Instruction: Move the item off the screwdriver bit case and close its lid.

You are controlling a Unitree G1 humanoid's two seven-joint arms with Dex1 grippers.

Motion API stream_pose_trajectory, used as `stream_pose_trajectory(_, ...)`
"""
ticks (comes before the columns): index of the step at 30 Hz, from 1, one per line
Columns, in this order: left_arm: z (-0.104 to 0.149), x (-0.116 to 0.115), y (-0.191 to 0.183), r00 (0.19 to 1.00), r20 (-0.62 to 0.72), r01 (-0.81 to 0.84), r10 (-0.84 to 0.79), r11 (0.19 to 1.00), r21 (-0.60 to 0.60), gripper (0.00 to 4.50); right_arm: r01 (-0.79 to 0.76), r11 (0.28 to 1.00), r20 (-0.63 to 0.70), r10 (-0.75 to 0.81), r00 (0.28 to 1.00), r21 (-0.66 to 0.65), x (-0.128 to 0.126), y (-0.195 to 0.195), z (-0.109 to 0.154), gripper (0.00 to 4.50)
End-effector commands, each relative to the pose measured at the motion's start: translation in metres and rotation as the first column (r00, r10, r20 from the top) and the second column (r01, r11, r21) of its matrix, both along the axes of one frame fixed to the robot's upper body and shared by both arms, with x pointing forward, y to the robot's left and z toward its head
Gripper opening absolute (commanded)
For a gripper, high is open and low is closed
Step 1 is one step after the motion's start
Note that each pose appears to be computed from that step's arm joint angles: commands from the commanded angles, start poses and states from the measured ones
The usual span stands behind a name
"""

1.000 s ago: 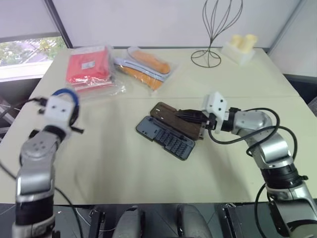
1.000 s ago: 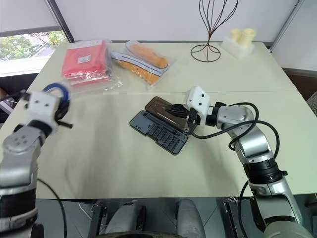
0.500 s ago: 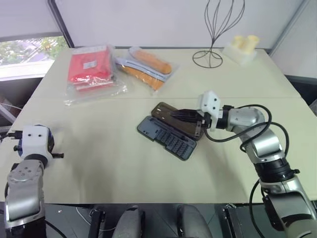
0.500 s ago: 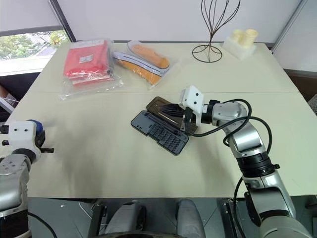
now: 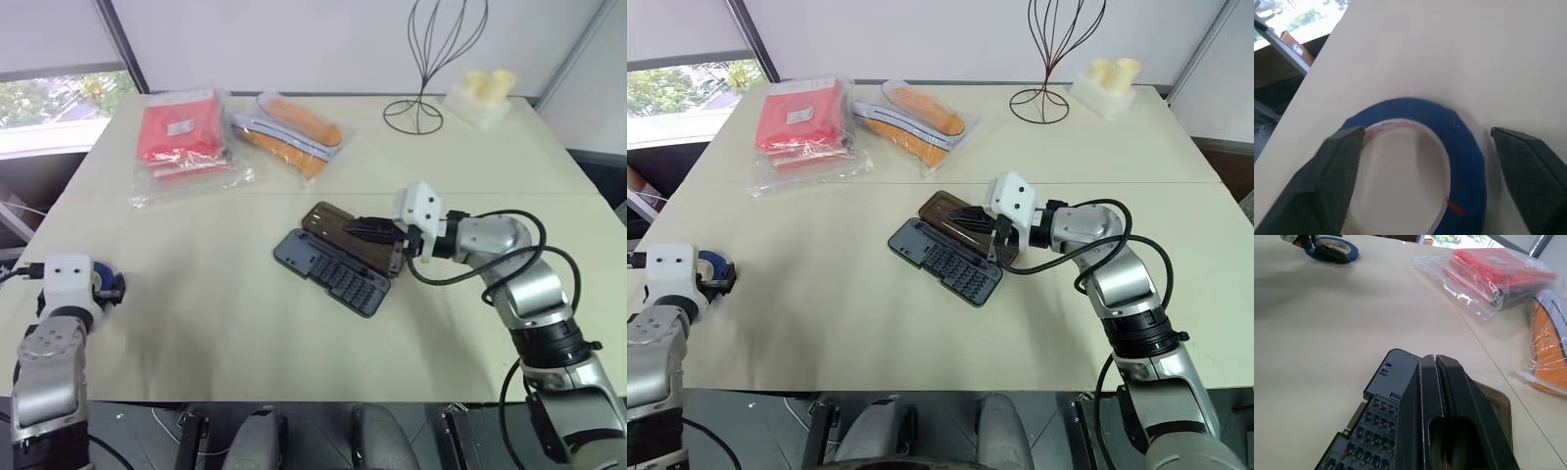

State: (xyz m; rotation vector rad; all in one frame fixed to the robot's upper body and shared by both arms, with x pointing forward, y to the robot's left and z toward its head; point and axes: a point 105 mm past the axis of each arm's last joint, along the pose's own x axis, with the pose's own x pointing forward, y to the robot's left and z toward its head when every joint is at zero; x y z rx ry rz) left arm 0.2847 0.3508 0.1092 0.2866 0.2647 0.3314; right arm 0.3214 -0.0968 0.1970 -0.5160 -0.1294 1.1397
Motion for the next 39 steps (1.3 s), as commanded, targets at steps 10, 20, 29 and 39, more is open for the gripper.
stream_pose_trajectory(10,0.094,0.046,-0.117,0.854,0.266,0.471,-0.447,0.882,-0.033,4.43,0.097,0.993,-0.024,-0.095,0.995,0.074,0.001,-0.014,0.012,0.00)
stream_pose_trajectory(20,0.059,0.033,-0.178,0.608,0.121,0.793,-0.784,0.595,-0.130,4.50,0.270,0.962,-0.086,-0.266,0.960,0.032,0.012,-0.033,0.004,1.45)
stream_pose_trajectory(29,0.059,0.043,-0.180,0.562,0.096,0.826,-0.822,0.552,-0.110,4.50,0.470,0.883,-0.155,-0.463,0.872,0.006,0.020,-0.049,-0.001,4.45)
stream_pose_trajectory(39,0.056,0.049,-0.186,0.531,0.083,0.846,-0.843,0.523,-0.101,4.50,0.727,0.662,-0.398,-0.727,0.560,-0.185,0.019,-0.081,-0.030,4.45)
